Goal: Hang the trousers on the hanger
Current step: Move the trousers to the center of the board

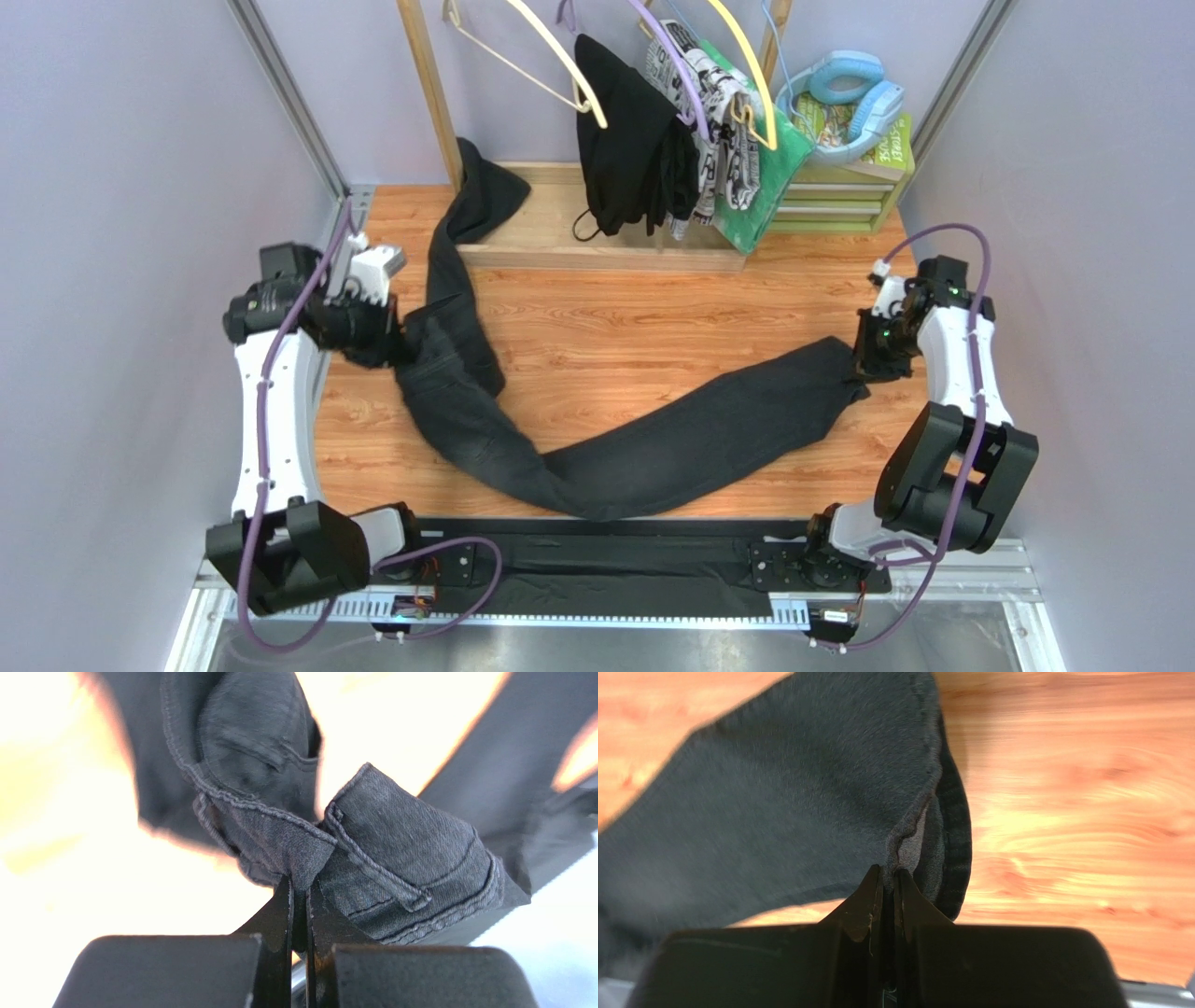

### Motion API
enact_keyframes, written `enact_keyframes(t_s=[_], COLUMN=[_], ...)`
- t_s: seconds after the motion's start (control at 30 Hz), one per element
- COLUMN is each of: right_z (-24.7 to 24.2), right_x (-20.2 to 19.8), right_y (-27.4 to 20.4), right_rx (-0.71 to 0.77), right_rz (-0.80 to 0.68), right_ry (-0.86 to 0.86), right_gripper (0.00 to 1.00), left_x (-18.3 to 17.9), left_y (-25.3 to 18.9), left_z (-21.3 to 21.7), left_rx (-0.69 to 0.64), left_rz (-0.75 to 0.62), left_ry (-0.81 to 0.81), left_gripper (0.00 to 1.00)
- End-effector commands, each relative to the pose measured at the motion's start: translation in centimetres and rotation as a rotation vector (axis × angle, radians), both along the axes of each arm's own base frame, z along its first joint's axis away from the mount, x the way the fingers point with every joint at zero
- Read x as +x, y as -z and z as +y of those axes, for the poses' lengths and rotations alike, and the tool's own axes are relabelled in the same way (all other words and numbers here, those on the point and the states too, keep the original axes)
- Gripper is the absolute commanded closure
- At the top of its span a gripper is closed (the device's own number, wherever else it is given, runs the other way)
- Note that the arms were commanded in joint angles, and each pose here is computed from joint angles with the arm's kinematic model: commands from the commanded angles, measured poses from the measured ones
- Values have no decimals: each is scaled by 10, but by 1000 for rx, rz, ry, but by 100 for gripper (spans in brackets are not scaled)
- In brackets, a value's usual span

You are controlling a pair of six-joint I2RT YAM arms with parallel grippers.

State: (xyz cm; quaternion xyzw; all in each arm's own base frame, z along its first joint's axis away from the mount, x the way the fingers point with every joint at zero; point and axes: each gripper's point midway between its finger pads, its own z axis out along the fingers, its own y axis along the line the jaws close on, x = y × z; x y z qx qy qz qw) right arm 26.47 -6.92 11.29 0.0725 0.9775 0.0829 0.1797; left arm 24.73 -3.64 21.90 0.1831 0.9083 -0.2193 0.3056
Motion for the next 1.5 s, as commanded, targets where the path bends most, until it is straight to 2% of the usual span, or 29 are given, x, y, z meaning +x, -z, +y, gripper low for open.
enact_keyframes(t_s=[0.0, 0.1, 0.2, 0.23, 0.27, 0.3, 0.33, 0.37, 0.4, 0.43, 0.53, 0.57, 0.6, 0.73, 0.8, 0.83, 0.93, 1.0, 1.07, 1.1, 1.13, 1.17, 1.23, 1.27, 1.3, 1.33, 1.37, 1.4, 1.47], right_z=[32, 46, 53, 54, 55, 56, 56, 57, 59, 60, 64, 68, 70, 77, 78, 77, 76, 74, 72, 71, 70, 70, 68, 67, 66, 67, 67, 68, 71], right_x=[-5, -3, 0, 0, 1, 2, 1, 2, 4, 5, 10, 14, 16, 30, 34, 37, 40, 41, 43, 44, 45, 47, 52, 53, 56, 57, 58, 59, 60], right_y=[0, 5, 8, 8, 8, 8, 7, 5, 1, -2, -12, -15, -19, -31, -33, -36, -37, -38, -37, -37, -37, -37, -39, -40, -41, -41, -42, -41, -40], right_rx=[34, 67, 90, 97, 103, 112, 112, 116, 122, 126, 140, 161, 175, 229, 244, 242, 253, 249, 242, 238, 237, 238, 241, 247, 252, 260, 269, 276, 298], right_rz=[-12, 18, 35, 39, 41, 42, 40, 35, 16, 6, -43, -67, -82, -121, -121, -129, -124, -124, -120, -119, -118, -117, -123, -124, -127, -128, -132, -130, -129], right_ry=[-144, -187, -205, -206, -208, -213, -218, -222, -231, -228, -227, -218, -215, -189, -171, -167, -146, -136, -130, -127, -123, -121, -111, -106, -101, -93, -90, -86, -80], right_gripper=[100, 100, 98, 90, 84, 75, 52, 45, 38, 36, 28, 27, 25, 25, 26, 26, 26, 25, 25, 25, 25, 26, 27, 27, 28, 29, 29, 30, 31], left_x=[-50, -67, -72, -66, -58, -49, -29, -11, 4, 31, 93, 108, 132, 215, 253, 273, 322, 345, 363, 367, 376, 377, 365, 356, 337, 313, 295, 253, 208], left_y=[51, 84, 104, 106, 103, 97, 78, 64, 49, 22, -13, -16, -23, -1, 22, 10, 22, 41, 37, 61, 47, 50, 54, 52, 30, 47, 46, 45, 45], left_z=[72, 114, 134, 141, 140, 138, 138, 123, 116, 114, 95, 83, 82, 48, 43, 37, 34, 31, 21, 17, 9, 1, -30, -40, -76, -95, -112, -144, -174], left_rx=[341, 538, 561, 555, 532, 499, 473, 380, 339, 304, 171, 120, 122, 153, 155, 144, 117, 127, 130, 141, 137, 118, 56, 32, 4, 7, 9, -3, -5], left_rz=[138, 238, 332, 342, 324, 295, 211, 121, 48, -55, -184, -198, -255, -313, -308, -347, -380, -388, -424, -376, -406, -393, -354, -351, -377, -354, -360, -348, -374], left_ry=[-43, -134, -219, -242, -250, -257, -266, -237, -225, -238, -236, -217, -224, -191, -218, -220, -259, -250, -228, -214, -198, -164, -46, 11, 111, 214, 284, 390, 555], left_gripper=[100, 100, 100, 100, 93, 78, 65, 51, 30, 17, 11, 6, 5, 5, 5, 5, 5, 6, 8, 11, 16, 37, 61, 78, 86, 93, 99, 100, 100])
